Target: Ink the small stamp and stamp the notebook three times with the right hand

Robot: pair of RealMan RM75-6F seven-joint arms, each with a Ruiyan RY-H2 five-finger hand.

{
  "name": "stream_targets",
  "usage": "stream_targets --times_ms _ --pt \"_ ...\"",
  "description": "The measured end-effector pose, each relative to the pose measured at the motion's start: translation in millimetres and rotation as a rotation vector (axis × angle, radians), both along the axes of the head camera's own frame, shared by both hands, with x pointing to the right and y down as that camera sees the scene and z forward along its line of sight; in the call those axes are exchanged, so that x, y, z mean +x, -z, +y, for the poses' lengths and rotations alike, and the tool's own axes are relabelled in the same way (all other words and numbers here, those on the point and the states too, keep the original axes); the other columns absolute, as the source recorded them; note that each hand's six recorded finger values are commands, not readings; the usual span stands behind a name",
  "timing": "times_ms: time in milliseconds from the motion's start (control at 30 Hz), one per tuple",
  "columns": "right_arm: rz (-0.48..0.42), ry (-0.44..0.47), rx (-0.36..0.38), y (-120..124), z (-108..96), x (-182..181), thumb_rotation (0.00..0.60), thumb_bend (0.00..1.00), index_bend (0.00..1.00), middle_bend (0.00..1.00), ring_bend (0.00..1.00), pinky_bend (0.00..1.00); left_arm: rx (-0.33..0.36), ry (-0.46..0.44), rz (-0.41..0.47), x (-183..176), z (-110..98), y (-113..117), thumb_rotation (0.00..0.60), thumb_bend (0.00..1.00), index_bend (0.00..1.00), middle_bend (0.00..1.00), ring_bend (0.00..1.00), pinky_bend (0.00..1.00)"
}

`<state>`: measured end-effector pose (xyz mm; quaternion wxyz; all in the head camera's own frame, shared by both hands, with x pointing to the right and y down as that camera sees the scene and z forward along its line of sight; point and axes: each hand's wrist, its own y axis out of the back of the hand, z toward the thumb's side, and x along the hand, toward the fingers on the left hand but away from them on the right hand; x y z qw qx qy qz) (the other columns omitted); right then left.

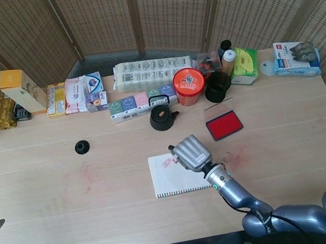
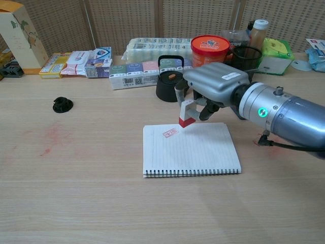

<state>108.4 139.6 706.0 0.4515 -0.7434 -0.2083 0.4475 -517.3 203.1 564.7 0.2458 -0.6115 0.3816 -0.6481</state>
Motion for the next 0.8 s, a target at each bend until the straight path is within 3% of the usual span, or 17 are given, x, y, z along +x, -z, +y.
stream_targets --times_ms 367,800 --pt "0.039 0.0 -0.046 -29 9 9 0.6 0.57 0.66 1.0 1.0 1.0 -0.005 0.004 -0.008 -1 -1 -2 0.6 0.0 0.0 0.0 0.0 0.06" --pt "0.053 0.009 -0.07 -43 16 10 0.6 0.57 0.67 1.0 1.0 1.0 -0.012 0.007 -0.015 -1 -1 -5 0.6 0.0 0.0 0.0 0.0 0.06"
